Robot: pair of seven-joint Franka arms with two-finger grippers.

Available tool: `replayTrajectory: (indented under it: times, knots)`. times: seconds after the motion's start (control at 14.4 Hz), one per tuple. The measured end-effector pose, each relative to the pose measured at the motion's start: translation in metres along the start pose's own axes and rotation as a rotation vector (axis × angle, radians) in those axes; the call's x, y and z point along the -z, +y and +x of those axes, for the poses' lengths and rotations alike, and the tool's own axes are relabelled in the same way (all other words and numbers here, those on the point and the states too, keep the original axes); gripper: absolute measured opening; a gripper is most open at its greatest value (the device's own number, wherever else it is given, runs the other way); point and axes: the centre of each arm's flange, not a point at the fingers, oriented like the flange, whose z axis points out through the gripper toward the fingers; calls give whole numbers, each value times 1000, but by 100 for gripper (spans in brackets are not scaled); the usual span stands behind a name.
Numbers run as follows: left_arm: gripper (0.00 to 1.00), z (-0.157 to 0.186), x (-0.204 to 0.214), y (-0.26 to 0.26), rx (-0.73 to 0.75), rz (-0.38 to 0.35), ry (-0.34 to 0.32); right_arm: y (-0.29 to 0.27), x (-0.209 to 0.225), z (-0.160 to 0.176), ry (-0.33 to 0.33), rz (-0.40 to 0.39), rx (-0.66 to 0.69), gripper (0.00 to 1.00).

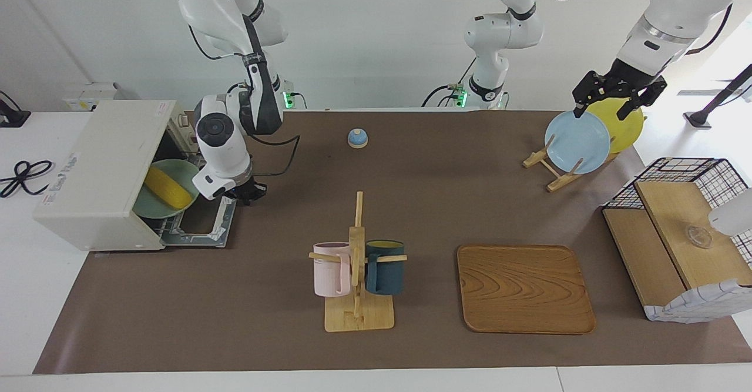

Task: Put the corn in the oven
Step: 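Open the right gripper inside the oven and withdraw it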

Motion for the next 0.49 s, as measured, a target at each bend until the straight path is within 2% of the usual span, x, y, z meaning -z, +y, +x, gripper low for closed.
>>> replayTrajectory:
  times: [0.21, 0.49]
  knots:
    - [100, 9, -13, -1, 0, -1, -9, 0, 1, -1, -2, -10, 8, 1]
    - [100, 11, -17, 0, -3, -1, -16, 5, 10, 0, -23, -85, 53, 1]
